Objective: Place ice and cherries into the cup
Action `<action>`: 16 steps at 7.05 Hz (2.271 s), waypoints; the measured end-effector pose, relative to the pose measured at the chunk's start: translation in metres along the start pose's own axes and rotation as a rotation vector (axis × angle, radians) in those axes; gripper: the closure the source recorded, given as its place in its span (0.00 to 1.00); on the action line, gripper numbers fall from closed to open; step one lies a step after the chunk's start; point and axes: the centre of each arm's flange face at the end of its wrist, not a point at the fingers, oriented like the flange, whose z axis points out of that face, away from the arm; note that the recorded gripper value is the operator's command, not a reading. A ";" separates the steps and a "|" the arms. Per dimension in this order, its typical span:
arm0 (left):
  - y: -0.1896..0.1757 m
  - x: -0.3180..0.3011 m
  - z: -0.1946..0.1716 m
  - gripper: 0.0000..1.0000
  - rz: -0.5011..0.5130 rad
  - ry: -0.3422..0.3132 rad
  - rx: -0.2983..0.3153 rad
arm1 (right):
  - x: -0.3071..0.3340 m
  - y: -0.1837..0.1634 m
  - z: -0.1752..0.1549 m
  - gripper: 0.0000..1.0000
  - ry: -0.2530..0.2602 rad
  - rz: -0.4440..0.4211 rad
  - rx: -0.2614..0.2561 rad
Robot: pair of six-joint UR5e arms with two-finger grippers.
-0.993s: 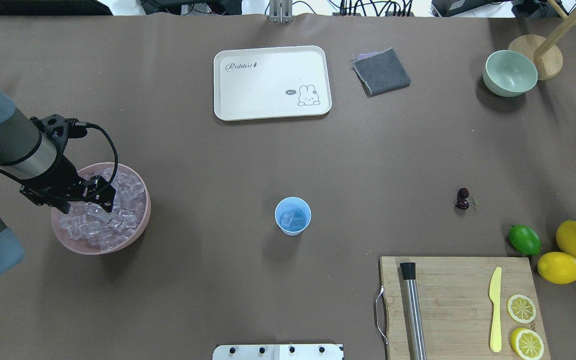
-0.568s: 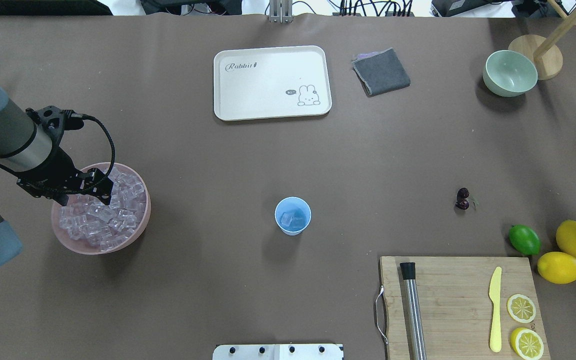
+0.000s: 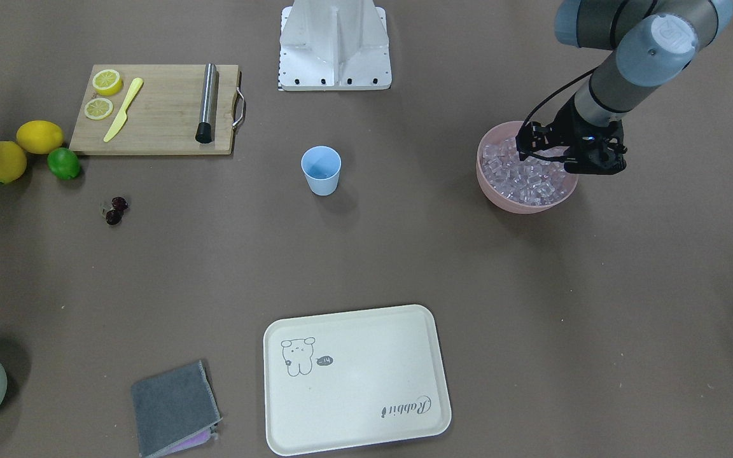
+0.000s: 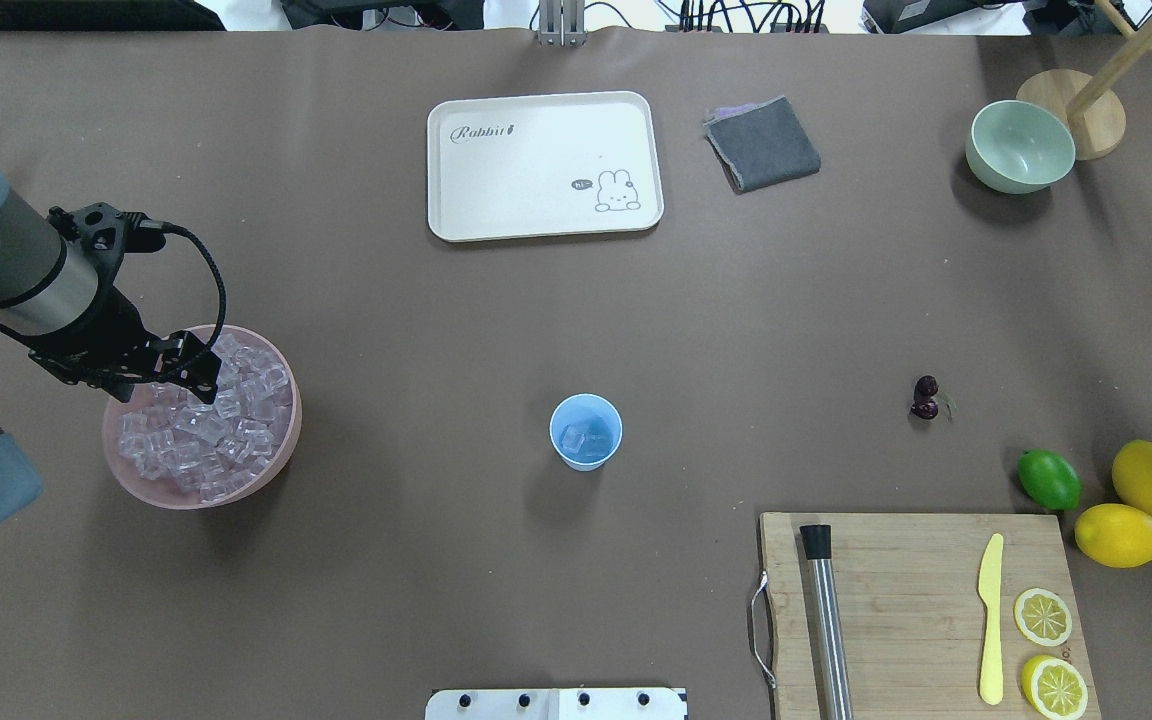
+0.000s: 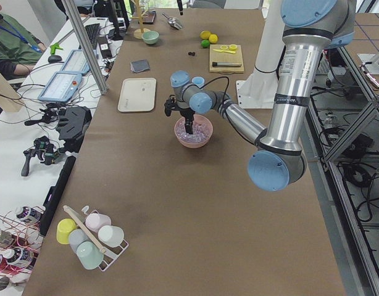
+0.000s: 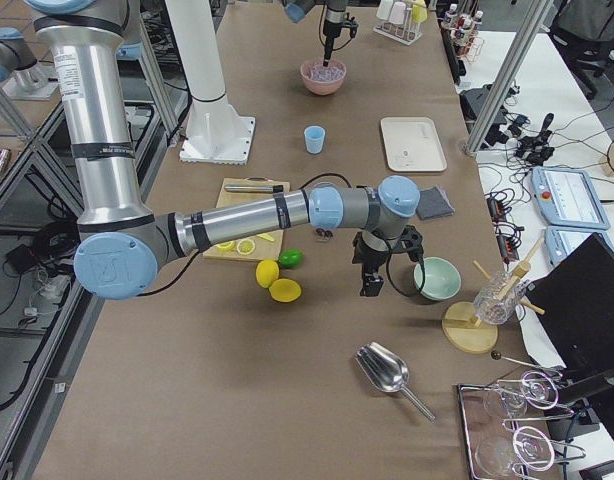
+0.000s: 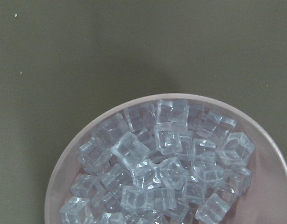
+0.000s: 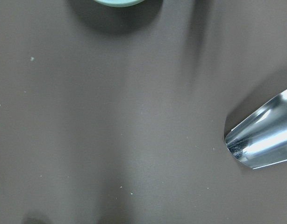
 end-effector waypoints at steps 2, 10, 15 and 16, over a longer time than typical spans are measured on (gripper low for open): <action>0.000 0.000 0.004 0.11 0.040 -0.020 0.010 | 0.001 0.000 0.003 0.00 0.000 0.003 -0.005; 0.007 0.011 0.032 0.11 0.207 -0.125 0.025 | 0.000 0.000 0.007 0.00 -0.002 0.002 -0.014; 0.018 0.015 0.046 0.11 0.221 -0.179 -0.033 | -0.002 -0.001 0.009 0.00 -0.005 -0.001 -0.018; 0.020 0.016 0.050 0.13 0.222 -0.193 -0.038 | -0.003 -0.001 0.010 0.00 -0.005 -0.002 -0.019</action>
